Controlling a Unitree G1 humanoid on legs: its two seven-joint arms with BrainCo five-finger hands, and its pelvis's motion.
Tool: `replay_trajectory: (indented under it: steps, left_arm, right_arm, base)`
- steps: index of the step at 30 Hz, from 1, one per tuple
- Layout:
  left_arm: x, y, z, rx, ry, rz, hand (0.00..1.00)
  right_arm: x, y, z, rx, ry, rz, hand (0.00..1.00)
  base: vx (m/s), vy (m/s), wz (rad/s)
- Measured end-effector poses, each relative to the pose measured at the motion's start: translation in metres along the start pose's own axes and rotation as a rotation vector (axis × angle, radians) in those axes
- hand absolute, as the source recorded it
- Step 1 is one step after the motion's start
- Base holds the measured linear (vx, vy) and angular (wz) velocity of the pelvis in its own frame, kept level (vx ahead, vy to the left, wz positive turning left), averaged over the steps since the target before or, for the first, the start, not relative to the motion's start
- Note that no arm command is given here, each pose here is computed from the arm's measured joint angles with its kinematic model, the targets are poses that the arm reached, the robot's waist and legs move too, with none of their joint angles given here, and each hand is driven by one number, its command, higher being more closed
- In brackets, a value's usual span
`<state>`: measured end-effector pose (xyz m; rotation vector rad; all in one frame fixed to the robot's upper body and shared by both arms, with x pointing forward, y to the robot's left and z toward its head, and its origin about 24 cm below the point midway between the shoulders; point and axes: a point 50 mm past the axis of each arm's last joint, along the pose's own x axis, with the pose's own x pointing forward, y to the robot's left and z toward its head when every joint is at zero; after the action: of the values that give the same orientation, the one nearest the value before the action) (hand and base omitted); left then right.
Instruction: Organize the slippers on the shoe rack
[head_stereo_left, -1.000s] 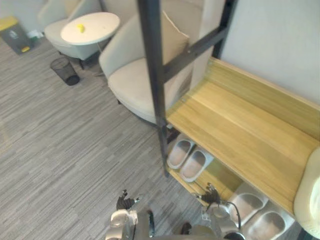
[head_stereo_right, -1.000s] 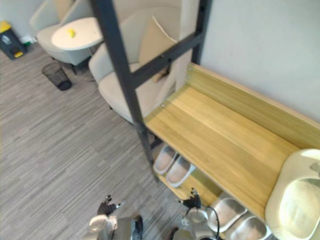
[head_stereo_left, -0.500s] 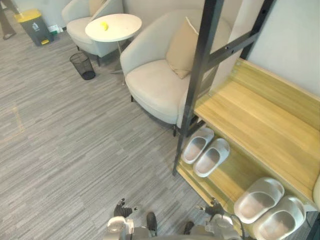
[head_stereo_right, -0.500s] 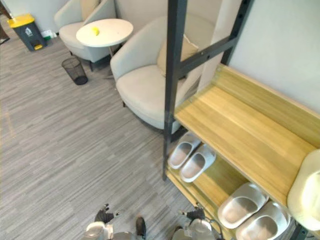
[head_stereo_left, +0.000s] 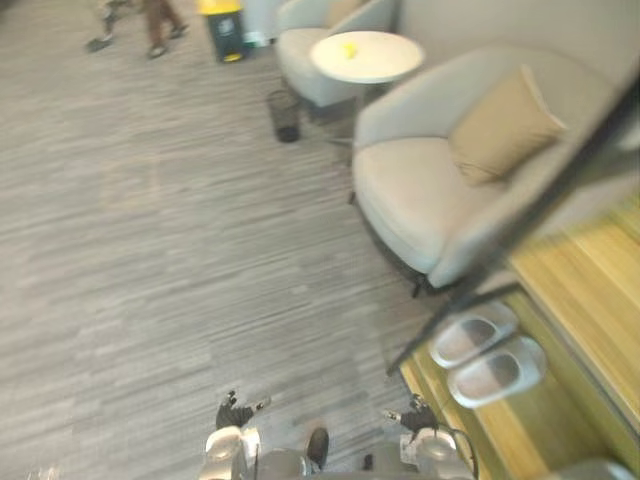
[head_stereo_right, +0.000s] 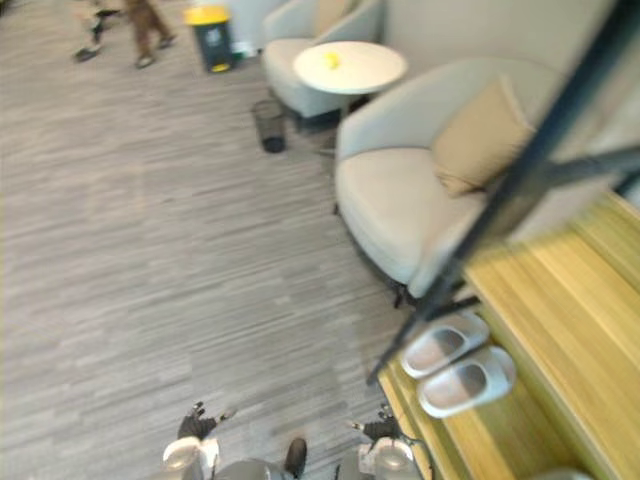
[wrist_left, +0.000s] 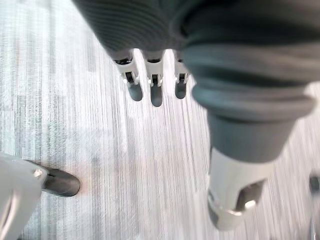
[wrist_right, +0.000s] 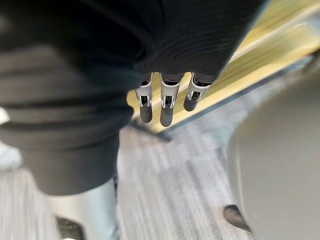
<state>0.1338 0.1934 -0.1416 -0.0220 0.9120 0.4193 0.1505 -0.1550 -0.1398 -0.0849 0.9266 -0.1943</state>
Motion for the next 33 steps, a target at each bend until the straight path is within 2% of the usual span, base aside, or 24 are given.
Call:
replay_trajectory:
  steps: [5,9,14,19,24,33]
  left_arm:
    - [-0.001,-0.002,-0.002,-0.028,0.011,0.0,0.0]
    - [-0.001,-0.018,0.005,-0.084,0.009,-0.026,0.0]
    - [-0.001,-0.024,0.006,-0.037,0.003,-0.056,0.0]
    - [0.001,-0.018,0.006,-0.02,0.005,-0.045,0.0]
    - [0.003,0.002,0.0,0.009,0.033,0.001,0.0]
    - [0.001,-0.011,-0.008,-0.023,0.072,-0.023,0.0]
  right_arm:
    - [0.0,0.007,0.006,-0.004,-0.015,0.02,0.0]
    - [0.0,0.004,0.013,-0.042,-0.066,0.02,0.0]
    - [0.0,-0.007,0.007,-0.018,-0.037,-0.016,0.0]
    - [0.002,-0.007,0.001,-0.008,0.001,-0.017,0.0]
    - [-0.002,0.003,-0.001,-0.008,-0.007,0.015,0.0]
    - [0.004,-0.011,0.003,0.019,-0.002,-0.028,0.0]
  base:
    - [0.26,-0.133,0.56]
    - [0.1,-0.02,0.39]
    - [0.15,-0.007,0.46]
    - [0.22,0.169,0.38]
    - [0.25,0.104,0.32]
    - [0.42,-0.066,0.69]
